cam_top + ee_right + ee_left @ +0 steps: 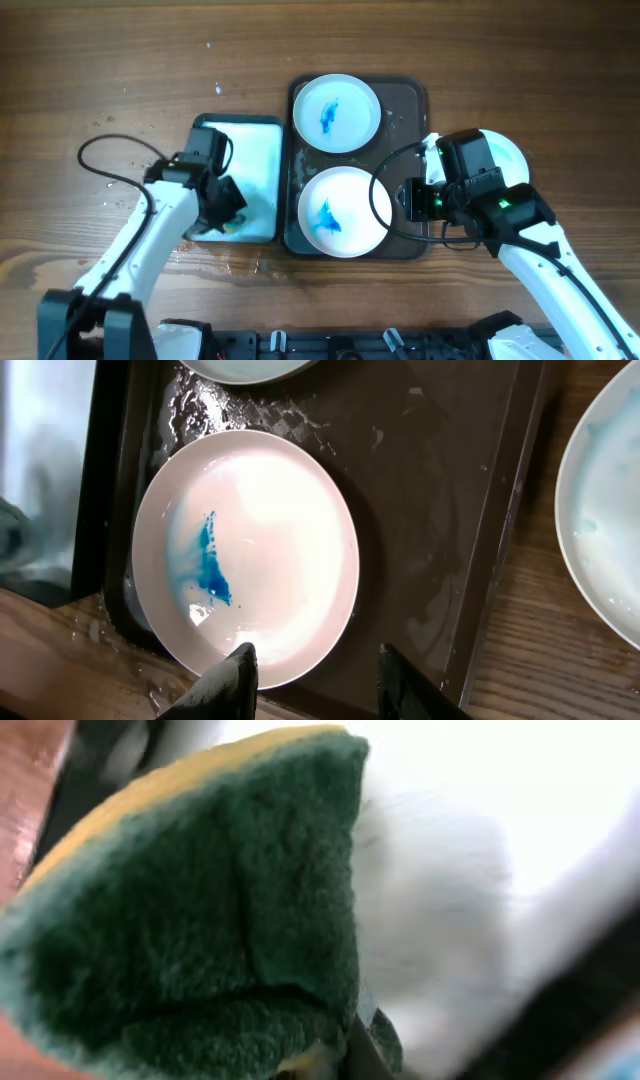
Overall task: Clean dirty plates on tray and stack at the side
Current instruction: 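Grasp the sponge in the soapy tray with the left gripper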
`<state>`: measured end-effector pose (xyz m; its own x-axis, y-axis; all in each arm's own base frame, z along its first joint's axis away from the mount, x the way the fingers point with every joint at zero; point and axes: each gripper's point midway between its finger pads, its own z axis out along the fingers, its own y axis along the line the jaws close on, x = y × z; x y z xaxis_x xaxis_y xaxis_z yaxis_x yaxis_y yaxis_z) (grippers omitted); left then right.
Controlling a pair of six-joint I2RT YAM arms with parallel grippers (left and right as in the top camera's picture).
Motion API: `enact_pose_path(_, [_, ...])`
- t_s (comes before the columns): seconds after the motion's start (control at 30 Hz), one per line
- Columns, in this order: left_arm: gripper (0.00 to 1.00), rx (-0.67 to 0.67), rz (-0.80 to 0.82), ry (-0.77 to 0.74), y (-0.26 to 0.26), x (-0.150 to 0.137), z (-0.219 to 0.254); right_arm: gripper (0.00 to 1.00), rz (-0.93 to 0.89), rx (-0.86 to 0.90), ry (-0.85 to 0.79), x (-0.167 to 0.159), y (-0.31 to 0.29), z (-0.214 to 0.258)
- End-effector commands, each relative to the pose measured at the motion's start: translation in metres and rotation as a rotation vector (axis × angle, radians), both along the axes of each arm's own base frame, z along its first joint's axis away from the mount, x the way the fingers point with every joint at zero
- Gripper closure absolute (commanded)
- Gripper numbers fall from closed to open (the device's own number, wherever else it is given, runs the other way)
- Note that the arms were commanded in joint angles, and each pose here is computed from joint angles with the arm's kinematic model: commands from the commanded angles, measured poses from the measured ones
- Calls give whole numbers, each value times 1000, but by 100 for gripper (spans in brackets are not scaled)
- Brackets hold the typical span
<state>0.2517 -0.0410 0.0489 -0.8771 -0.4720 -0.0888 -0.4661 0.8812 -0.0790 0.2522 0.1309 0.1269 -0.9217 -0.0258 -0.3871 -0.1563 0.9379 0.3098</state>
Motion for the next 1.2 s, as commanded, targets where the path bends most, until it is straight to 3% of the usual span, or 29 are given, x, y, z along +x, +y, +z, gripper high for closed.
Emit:
enact_pose_path(0.0, [96, -136, -152, -128, -27, 21, 36, 61, -5, -3, 5, 1, 1, -1])
enact_pose_path(0.27, [96, -111, -183, -145, -25, 13, -37, 61, -11, 0, 8, 0, 1, -1])
enact_pose_path(0.33, [71, -52, -81, -62, -7, -4, -41, 61, -7, 6, 12, 0, 2, -1])
enact_pose_path(0.37, [47, -34, -58, -17, 1, -11, -37, 60, -8, 8, 6, 1, 2, -1])
enact_pose_path(0.6, [36, -38, -58, 17, -2, -1, 29, 60, -23, 14, 10, 1, 2, 0])
enact_pose_path(0.7, [36, -23, -54, 32, 1, -3, 12, 60, -23, 15, 9, 1, 2, 0])
enact_pose_path(0.83, [39, 25, -11, 79, 12, -24, -56, 60, -23, 14, 10, 1, 2, 0])
enact_pose_path(0.9, [94, -30, -15, 75, 2, -21, -66, 60, -23, 15, 10, 1, 2, 0])
enact_pose_path(1.07, [96, -188, -53, -14, -28, 13, -2, 60, -28, 5, 31, -1, 1, -4])
enact_pose_path(1.17, [96, -278, -228, -94, -60, 20, 64, 57, -222, -93, 121, 1, -22, -28])
